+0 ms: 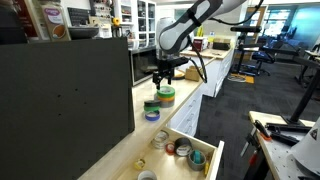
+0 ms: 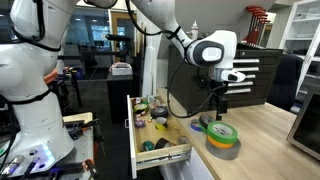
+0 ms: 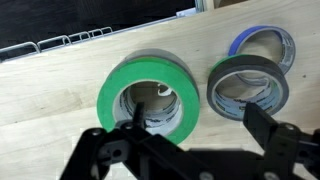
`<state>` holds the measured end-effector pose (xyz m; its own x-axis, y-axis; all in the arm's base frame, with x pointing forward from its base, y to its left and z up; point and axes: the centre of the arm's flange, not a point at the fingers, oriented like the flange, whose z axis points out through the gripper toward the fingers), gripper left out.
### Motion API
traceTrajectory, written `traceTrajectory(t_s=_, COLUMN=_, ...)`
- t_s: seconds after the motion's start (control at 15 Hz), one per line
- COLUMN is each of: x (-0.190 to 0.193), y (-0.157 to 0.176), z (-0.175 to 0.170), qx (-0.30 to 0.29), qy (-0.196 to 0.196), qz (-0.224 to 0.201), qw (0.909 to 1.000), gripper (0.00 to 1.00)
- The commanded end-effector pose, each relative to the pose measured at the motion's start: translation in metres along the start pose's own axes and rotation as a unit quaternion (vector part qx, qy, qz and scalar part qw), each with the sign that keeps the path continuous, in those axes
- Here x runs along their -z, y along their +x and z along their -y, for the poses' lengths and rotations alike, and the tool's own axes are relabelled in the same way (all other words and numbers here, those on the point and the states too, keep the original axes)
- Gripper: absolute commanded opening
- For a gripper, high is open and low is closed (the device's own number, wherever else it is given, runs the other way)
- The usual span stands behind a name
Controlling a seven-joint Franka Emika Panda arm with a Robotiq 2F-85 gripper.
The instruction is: Put the green tape in the drawer
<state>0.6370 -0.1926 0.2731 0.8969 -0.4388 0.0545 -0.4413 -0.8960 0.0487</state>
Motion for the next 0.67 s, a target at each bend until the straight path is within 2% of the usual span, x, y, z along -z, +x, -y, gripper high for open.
traceTrajectory(t_s=0.0, x=-0.007, y=0.028, z=-0.009, qx=-0.003, qy=0.008, qz=0.019, qw=0.9998, gripper=1.0)
traceTrajectory(t_s=0.6, x=-0.032, y=0.039, z=-0.011, qx=-0.004, qy=0.02, qz=0.051, qw=0.9985, gripper=1.0)
